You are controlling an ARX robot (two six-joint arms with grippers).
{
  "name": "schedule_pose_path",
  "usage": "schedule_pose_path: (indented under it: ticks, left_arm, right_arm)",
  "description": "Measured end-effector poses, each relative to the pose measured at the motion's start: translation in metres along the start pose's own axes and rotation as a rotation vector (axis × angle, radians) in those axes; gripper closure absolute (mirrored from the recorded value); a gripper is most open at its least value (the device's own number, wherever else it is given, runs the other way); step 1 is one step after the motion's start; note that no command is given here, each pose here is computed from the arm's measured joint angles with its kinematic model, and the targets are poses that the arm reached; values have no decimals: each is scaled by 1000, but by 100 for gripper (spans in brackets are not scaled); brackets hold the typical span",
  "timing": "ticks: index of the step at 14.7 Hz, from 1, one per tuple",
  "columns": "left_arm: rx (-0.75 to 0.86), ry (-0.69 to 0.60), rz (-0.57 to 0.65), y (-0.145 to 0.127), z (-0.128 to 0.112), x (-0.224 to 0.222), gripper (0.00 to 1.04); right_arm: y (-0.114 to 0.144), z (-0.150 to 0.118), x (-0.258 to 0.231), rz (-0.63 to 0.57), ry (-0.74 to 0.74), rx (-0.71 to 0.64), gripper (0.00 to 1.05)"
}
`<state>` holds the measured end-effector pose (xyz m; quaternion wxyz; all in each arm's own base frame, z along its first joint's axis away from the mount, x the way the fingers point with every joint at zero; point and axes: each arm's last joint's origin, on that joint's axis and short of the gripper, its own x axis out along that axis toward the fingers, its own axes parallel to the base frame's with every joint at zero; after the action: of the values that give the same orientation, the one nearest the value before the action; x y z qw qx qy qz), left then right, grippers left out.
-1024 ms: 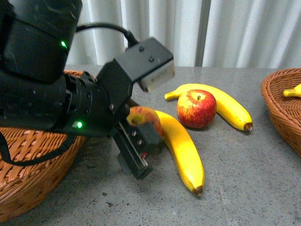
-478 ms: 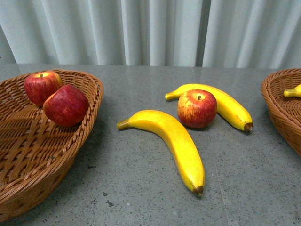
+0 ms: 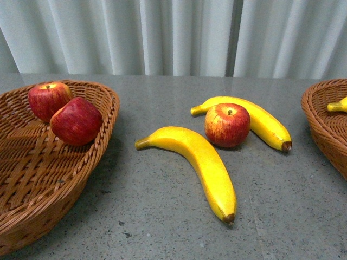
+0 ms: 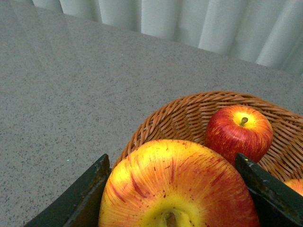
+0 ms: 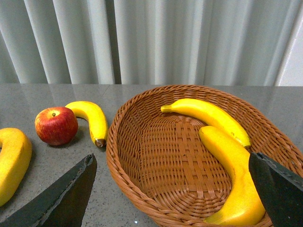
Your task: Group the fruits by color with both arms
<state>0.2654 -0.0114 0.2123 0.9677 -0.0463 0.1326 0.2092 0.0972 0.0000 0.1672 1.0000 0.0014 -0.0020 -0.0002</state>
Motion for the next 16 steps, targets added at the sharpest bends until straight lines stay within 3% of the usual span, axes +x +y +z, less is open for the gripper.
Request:
schedule_pose_path:
  ticks: [2,4,6,7,8,11,16]
  left_arm:
    - [-23,-11,-16,-2,3,-4,7]
    - [-46,-69,-65,-10,14,-15,7]
    - [-58,-218,-230,-41,51,-24,7]
    - [5,-233,-354,-66,64,-19,7]
    - [92,-186,-500,-92,63,-10,7]
    - [161,-134,-613,-113,57,-3,7]
    - [432,36,-949,-188,15,-4,7]
  right_arm:
    - [0,0,0,0,0,0,7]
    - [0,0,0,0,0,0,7]
    - [0,0,0,0,0,0,7]
    - [0,0,0,0,0,0,7]
    - [0,0,0,0,0,0,7]
    - [0,0,0,0,0,0,7]
    - [0,0,0,0,0,0,7]
